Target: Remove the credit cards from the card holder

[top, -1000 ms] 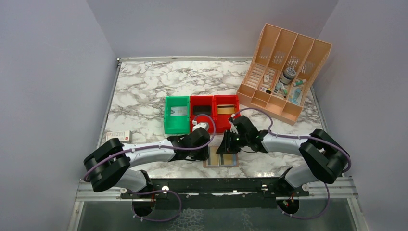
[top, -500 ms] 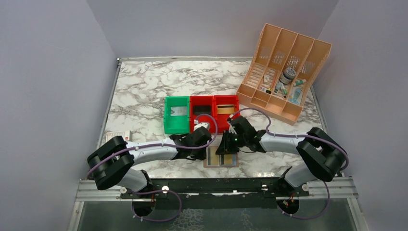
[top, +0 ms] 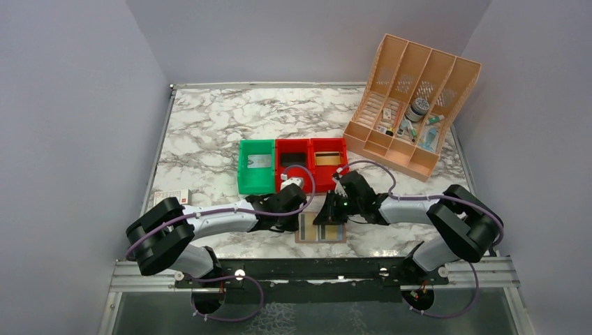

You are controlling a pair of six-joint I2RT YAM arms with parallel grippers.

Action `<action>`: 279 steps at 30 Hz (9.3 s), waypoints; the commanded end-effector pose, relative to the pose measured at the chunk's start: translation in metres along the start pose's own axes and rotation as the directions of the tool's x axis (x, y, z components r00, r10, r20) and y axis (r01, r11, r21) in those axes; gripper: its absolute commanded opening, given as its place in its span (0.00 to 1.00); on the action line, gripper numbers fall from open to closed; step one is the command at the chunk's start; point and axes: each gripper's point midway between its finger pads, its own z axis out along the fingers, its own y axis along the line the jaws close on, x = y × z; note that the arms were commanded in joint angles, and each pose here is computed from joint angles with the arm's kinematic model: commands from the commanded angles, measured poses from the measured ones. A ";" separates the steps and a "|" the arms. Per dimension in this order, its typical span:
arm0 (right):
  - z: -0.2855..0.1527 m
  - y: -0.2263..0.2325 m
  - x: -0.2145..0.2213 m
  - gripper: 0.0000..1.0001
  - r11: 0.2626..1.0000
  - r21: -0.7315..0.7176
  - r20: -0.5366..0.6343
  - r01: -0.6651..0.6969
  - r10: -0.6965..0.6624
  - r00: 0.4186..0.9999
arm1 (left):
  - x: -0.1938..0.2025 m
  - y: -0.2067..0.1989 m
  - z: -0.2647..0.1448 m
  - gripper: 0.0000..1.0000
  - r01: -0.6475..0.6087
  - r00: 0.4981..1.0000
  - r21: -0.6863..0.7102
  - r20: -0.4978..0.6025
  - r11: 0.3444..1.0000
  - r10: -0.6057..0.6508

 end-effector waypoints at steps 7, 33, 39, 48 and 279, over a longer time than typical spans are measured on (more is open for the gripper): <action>-0.009 -0.008 -0.001 0.18 0.994 0.099 -0.003 0.052 -0.052 0.999 | 0.000 -0.002 -0.008 0.25 0.001 1.000 0.012 0.003 1.000 -0.001; -0.016 -0.010 -0.004 0.24 0.992 0.123 0.043 -0.003 -0.002 0.999 | -0.007 -0.037 -0.004 0.22 -0.027 0.999 0.157 -0.015 0.987 0.030; -0.019 -0.011 -0.005 0.25 0.990 0.139 0.053 -0.011 0.004 0.999 | 0.007 -0.017 0.011 0.18 -0.021 0.998 0.076 -0.050 0.997 0.025; -0.026 -0.015 -0.007 0.30 0.981 0.194 0.046 0.010 -0.019 0.999 | 0.018 0.000 0.016 0.15 -0.022 0.997 0.008 -0.075 1.000 0.022; -0.052 -0.012 -0.014 0.01 0.997 -0.073 0.157 -0.031 0.042 0.987 | 0.005 -0.019 0.011 0.06 -0.018 0.999 0.052 -0.037 0.998 0.020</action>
